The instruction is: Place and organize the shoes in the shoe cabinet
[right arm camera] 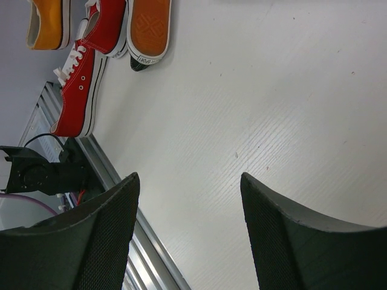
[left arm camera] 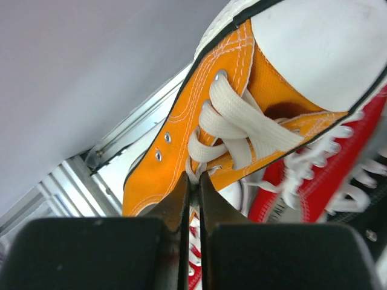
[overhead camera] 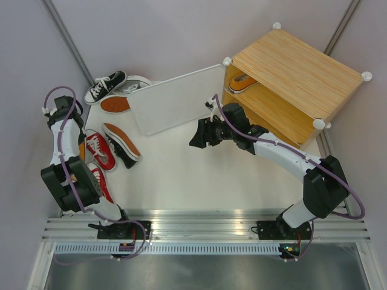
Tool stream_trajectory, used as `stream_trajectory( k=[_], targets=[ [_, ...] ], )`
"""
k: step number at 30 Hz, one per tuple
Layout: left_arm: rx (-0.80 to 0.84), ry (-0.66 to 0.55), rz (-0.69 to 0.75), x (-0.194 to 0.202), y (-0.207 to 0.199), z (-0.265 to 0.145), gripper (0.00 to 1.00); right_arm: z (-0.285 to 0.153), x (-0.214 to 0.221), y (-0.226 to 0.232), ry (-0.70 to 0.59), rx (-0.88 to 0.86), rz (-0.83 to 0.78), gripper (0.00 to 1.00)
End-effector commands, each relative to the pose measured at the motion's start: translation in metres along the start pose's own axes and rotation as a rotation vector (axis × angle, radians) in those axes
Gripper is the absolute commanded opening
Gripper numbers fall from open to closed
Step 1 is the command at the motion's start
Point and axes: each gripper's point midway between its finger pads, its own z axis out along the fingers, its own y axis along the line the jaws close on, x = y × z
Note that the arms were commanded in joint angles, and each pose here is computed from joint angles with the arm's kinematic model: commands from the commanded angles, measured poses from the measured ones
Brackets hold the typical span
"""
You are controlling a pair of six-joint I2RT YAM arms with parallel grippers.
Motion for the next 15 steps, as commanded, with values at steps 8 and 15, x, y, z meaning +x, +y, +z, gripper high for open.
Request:
stream_trajectory(
  k=[8, 15],
  targets=[
    [0.189, -0.135, -0.013, -0.009, -0.025, -0.081, 0.02, -0.004, -0.047, 0.014, -0.114, 0.009, -0.079, 0.72],
    [0.246, -0.162, 0.015, 0.006, -0.028, -0.107, 0.02, 0.020, -0.093, 0.019, -0.228, -0.007, -0.017, 0.71]
  ],
)
